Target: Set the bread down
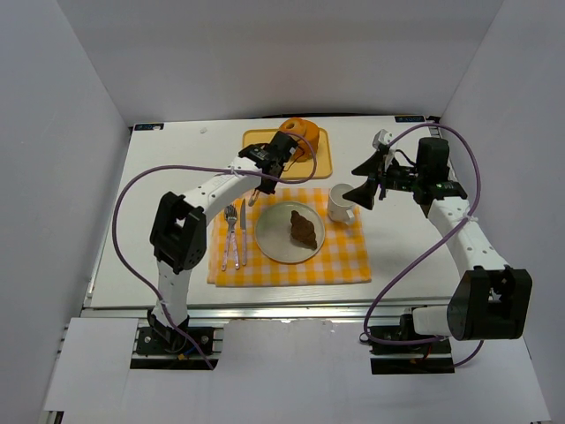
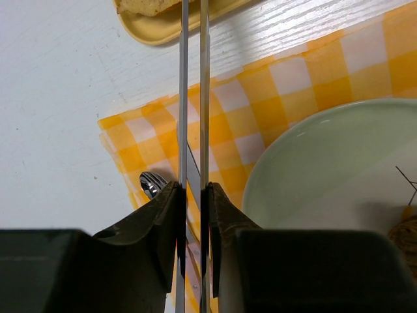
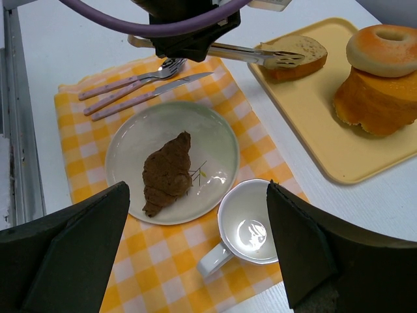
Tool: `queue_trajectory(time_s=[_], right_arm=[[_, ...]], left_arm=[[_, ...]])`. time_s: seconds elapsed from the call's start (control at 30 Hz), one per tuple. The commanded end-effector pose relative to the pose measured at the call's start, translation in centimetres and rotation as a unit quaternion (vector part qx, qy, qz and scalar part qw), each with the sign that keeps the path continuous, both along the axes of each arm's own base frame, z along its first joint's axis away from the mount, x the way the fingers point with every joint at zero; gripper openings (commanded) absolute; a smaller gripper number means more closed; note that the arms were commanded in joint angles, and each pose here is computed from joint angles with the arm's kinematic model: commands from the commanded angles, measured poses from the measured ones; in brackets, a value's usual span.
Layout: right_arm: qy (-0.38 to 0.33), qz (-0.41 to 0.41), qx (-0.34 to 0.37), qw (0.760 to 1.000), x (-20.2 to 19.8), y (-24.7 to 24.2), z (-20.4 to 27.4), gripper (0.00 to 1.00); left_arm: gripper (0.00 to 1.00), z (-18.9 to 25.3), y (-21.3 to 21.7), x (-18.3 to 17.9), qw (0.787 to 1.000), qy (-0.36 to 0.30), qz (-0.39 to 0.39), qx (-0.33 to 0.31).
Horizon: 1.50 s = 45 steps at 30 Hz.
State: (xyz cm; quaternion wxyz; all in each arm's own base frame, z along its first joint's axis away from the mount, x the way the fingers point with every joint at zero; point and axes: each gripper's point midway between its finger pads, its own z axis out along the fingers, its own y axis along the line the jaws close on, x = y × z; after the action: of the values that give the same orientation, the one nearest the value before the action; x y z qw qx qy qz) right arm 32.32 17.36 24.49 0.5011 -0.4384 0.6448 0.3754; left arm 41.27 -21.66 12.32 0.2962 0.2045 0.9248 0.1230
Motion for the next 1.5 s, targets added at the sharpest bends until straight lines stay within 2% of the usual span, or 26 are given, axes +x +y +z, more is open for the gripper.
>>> queue_trajectory(time_s=[0.0, 0.4, 0.6, 0.67, 0.73, 0.77, 0.8, 0.87, 1.03, 1.27, 1.47], right_arm=[[-0.023, 0.006, 0.01, 1.0, -0.5, -0.1, 1.2, 0.89], [-0.022, 0.007, 0.012, 1.0, -0.6, -0.1, 1.2, 0.9], [-0.024, 0.007, 0.012, 1.0, -0.5, -0.1, 1.4, 0.9], [-0.023, 0.007, 0.012, 1.0, -0.5, -0.1, 1.4, 0.89], [-0.023, 0.006, 0.011, 1.0, -0.5, -0.1, 1.4, 0.89], [-0.023, 0.006, 0.011, 1.0, -0.6, -0.1, 1.4, 0.89], [-0.023, 0.006, 0.011, 1.0, -0.5, -0.1, 1.4, 0.89], [-0.022, 0.005, 0.011, 1.0, -0.5, -0.2, 1.4, 0.89], [-0.021, 0.006, 0.011, 1.0, -0.4, -0.2, 1.6, 0.89], [-0.016, 0.01, 0.015, 1.0, -0.2, 0.0, 1.7, 0.9], [-0.014, 0.009, 0.015, 1.0, -0.1, 0.0, 1.8, 0.89]], left_arm=[[0.0, 5.7, -0.9, 0.4, 0.997, -0.058, 0.002, -0.058], [0.0, 8.6, -1.1, -0.8, 0.992, -0.074, 0.009, -0.106], [0.0, 10.2, -1.3, -2.7, 0.986, -0.07, -0.008, -0.149], [0.0, 9.2, -1.5, -4.2, 0.985, -0.048, -0.021, -0.166], [0.0, 10.3, -1.4, -5.6, 0.979, -0.053, -0.03, -0.195], [0.0, 8.9, -1.4, -6.9, 0.978, -0.028, -0.038, -0.202], [0.0, 10.1, -1.3, -7.8, 0.972, -0.039, -0.04, -0.227], [0.0, 9.0, -1.4, -9.7, 0.967, -0.018, -0.049, -0.251], [0.0, 10.8, -1.5, -14.0, 0.939, -0.01, -0.063, -0.338], [0.0, 8.6, -1.1, -18.3, 0.92, 0.034, -0.07, -0.383], [0.0, 6.0, -0.5, -19.7, 0.921, 0.062, -0.058, -0.38]])
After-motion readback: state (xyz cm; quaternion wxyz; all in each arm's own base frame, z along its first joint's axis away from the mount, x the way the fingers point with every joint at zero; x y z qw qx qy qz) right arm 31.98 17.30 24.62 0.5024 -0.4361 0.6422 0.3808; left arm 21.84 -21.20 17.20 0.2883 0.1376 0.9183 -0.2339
